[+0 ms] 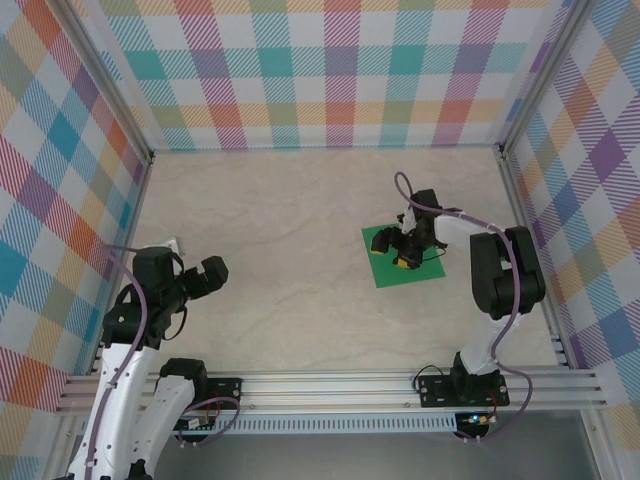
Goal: Fold a paper plane with a square sheet of paper (pick it up from the middle)
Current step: Move the square sheet of paper to the center of the table, then first fold in half a square sheet of paper at the center of the table.
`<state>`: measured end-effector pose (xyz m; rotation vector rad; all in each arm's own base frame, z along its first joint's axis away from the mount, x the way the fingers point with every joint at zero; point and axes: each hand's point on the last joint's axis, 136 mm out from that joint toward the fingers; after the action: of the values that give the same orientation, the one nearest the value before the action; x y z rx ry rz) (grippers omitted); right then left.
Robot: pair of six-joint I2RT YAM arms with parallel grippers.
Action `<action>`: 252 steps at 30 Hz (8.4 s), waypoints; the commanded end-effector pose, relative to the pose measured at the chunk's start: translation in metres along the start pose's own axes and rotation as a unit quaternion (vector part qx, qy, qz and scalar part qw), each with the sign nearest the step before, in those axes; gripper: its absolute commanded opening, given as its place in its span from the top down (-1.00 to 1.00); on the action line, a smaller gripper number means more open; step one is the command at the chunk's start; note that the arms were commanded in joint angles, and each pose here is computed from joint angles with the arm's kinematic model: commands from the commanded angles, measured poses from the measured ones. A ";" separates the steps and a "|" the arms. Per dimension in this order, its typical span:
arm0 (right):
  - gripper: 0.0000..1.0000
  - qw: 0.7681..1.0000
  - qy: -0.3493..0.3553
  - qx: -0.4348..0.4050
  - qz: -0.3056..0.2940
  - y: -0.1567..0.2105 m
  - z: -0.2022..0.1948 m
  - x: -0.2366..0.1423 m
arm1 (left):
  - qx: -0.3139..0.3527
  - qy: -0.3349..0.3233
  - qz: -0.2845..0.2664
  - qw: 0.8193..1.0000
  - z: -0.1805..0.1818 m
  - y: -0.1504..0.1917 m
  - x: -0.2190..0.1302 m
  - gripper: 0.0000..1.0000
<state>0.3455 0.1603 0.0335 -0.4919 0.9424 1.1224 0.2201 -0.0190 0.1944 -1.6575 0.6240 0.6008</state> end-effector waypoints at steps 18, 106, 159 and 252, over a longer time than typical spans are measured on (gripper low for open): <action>-0.51 0.998 0.026 0.055 -0.010 0.083 -0.013 0.032 | 0.038 0.027 0.049 0.998 -0.017 0.018 0.012 -1.00; -0.73 0.968 0.186 -0.165 -0.040 0.053 0.040 0.011 | -0.066 0.218 0.073 0.971 -0.150 0.054 0.084 -1.00; -0.74 0.993 0.090 -0.027 -0.075 0.013 -0.023 -0.014 | 0.057 0.217 0.246 0.943 -0.287 0.128 0.210 0.27; -0.37 0.979 -0.171 0.111 0.012 0.030 0.066 -0.010 | 0.086 0.360 0.149 0.917 -0.349 0.100 0.117 -0.54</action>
<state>0.3396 0.2143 0.0796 -0.1003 0.7563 1.0933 0.2539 -0.3724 0.0734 -1.6062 1.4588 0.2044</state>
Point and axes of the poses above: each hand's point on the last joint's axis, 136 mm out from that joint toward the fingers, its own x axis out along the fingers, its own z axis along the line the jaws close on, y = z × x, and after that the axes turned 14 degrees about x, right-handed
